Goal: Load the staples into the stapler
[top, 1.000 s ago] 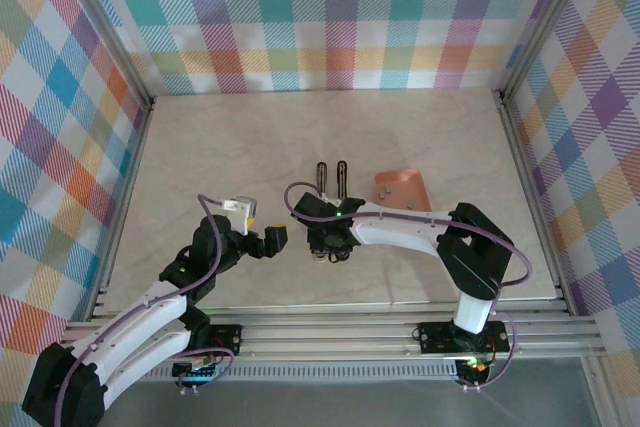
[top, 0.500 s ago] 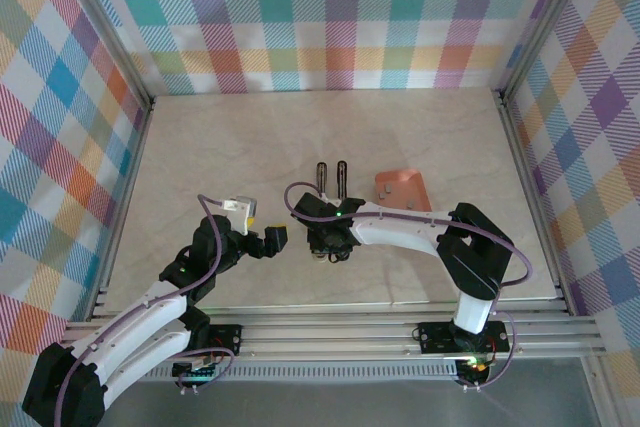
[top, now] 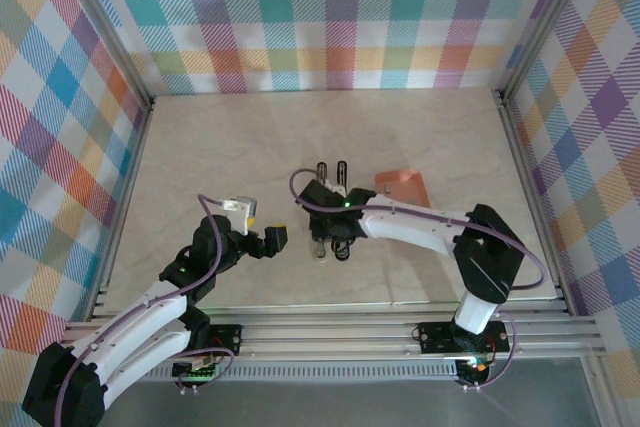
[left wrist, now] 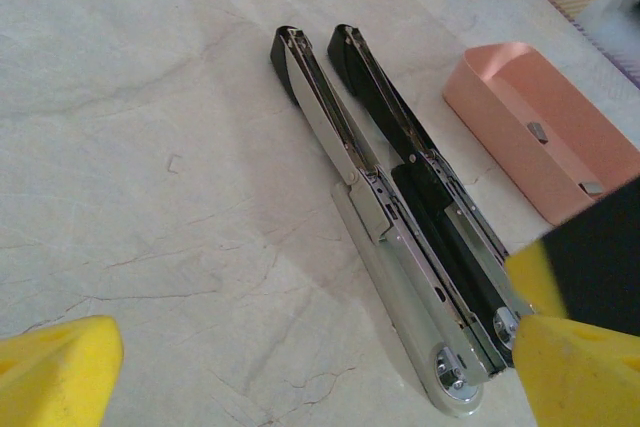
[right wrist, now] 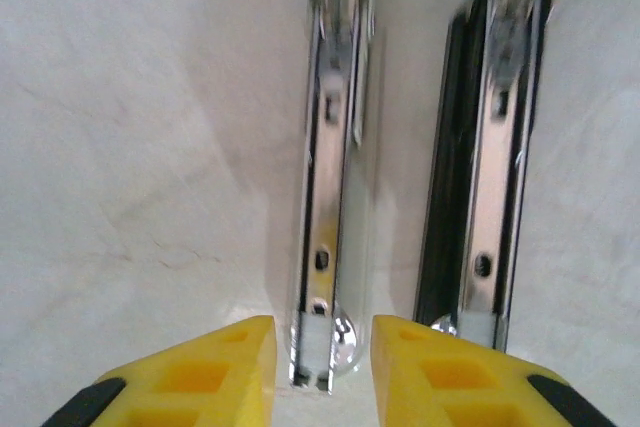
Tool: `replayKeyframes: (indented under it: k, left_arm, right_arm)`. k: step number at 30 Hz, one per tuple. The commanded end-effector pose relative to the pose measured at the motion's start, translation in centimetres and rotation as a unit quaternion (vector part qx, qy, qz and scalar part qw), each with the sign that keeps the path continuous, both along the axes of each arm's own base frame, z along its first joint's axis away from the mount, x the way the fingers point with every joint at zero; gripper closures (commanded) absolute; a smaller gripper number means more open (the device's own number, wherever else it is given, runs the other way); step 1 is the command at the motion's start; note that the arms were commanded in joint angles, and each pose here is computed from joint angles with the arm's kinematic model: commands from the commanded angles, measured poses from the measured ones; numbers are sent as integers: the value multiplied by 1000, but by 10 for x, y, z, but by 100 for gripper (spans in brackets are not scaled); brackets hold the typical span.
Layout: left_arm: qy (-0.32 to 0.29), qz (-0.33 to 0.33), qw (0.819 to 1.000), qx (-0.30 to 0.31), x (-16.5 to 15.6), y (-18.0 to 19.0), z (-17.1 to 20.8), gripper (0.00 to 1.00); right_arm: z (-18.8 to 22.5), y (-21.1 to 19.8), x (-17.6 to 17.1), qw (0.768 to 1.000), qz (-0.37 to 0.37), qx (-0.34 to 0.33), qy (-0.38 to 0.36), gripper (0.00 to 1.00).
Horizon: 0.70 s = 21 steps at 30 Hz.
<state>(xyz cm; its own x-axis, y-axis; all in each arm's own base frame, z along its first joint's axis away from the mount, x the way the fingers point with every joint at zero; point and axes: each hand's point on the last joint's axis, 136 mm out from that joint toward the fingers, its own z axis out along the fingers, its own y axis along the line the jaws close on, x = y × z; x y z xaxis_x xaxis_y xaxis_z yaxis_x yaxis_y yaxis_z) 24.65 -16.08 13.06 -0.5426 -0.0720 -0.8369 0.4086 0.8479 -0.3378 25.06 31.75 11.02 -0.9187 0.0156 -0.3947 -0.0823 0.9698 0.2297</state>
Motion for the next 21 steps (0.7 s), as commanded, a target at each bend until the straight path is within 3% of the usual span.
replayKeyframes:
  k: [1, 8, 15, 21]
  left_arm:
    - [-6, 10, 1000, -7, 6, -3, 12, 0]
    - [37, 55, 998, 16, 30, -1, 14, 0]
    - [136, 67, 988, 21, 58, -24, -7, 0]
    - [167, 87, 982, 17, 71, -29, -21, 0]
  right_arm:
    - [46, -7, 30, 998, -1, 10, -56, 67]
    - [56, -15, 69, 998, -21, 0, -55, 61]
    - [29, -4, 100, 999, -23, -19, -15, 58]
    - [-3, -1, 124, 999, -28, -33, 13, 54]
